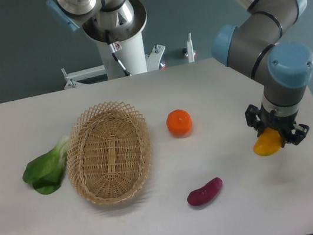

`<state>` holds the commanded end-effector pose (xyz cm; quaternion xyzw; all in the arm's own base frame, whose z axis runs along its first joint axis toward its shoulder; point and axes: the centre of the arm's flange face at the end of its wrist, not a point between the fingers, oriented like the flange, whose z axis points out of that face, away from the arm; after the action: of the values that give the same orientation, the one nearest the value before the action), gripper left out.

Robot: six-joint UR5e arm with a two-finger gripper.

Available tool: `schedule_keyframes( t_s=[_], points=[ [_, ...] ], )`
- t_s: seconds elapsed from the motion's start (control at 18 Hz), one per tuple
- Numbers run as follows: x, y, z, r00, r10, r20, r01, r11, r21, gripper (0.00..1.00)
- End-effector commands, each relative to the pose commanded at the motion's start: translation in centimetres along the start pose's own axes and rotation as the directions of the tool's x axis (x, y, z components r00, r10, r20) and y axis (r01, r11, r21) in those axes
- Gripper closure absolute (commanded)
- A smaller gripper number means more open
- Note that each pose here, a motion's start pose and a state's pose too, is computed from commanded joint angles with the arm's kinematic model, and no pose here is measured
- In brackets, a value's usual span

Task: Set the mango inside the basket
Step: 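Carry the held yellow mango over to the wicker basket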

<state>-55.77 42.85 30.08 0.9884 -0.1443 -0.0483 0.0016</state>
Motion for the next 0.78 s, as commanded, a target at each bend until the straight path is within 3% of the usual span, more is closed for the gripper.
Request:
schedule_keyframes(
  t_s=[0.44, 0.78],
  points=[
    [3.4, -3.7, 0.4, 0.999, 0.042, 0.015, -0.042, 0.999, 0.009, 0.63],
    [6.7, -7.5, 0.2, 1.0, 0.003, 0.015, -0.004, 1.0, 0.026, 0.62]
  ],
)
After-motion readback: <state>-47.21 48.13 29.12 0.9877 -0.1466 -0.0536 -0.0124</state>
